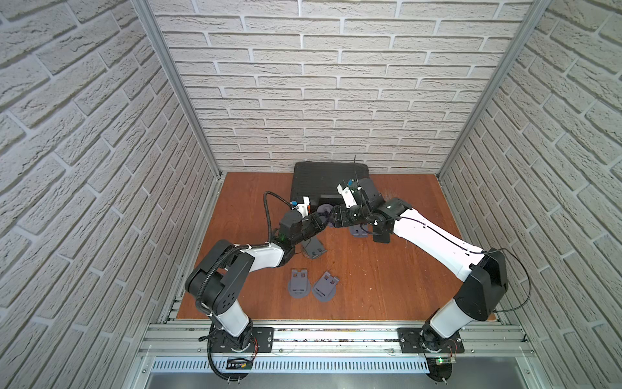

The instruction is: Open the phone stand

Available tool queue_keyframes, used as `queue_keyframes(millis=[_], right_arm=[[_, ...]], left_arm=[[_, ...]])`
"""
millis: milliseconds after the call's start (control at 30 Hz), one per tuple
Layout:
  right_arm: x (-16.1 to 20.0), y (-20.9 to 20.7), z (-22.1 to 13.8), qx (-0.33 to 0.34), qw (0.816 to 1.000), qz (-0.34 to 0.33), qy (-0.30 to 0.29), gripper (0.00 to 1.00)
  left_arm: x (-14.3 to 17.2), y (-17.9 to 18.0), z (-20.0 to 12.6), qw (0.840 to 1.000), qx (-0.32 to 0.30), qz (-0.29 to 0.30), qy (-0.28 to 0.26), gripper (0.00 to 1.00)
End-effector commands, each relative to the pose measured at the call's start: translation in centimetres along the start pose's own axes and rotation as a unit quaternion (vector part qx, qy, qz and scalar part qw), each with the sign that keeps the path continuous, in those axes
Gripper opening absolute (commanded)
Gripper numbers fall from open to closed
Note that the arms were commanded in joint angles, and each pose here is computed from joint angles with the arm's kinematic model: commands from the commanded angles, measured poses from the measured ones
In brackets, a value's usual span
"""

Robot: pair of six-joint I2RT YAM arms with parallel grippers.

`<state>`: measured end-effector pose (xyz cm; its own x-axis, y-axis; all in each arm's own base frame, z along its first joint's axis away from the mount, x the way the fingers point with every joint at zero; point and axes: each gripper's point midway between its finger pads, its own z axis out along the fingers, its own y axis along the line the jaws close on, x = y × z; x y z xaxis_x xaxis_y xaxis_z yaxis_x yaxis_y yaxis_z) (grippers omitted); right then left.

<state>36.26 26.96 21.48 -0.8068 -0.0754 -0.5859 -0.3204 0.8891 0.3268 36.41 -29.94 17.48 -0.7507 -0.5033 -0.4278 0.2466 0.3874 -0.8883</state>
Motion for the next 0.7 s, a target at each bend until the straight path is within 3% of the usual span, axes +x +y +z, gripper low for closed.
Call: queue_keyframes(millis=[0, 167, 500, 667], right_arm=[[-1.7, 1.1, -0.4, -0.021, 1.0, -0.008, -0.022, 0.7], [-1.7, 0.9, 0.0, -0.015, 1.0, -0.008, -0.018, 0.59], [-1.6, 0.6, 0.7, -0.004, 1.0, -0.009, -0.007, 0.57], [-1.5, 0.5, 0.9, -0.003, 1.0, -0.011, -0.004, 0.43]], left_arm=[[-0.9, -3.3, 0.1, 0.998, 0.05, 0.025, -0.011, 0.0], [-0.6, -3.1, 0.2, 0.998, 0.05, 0.023, -0.009, 0.0], [-0.4, -3.1, 0.2, 0.998, 0.05, 0.023, -0.008, 0.0], [-0.4, -3.2, 0.3, 0.998, 0.051, 0.024, -0.008, 0.0]])
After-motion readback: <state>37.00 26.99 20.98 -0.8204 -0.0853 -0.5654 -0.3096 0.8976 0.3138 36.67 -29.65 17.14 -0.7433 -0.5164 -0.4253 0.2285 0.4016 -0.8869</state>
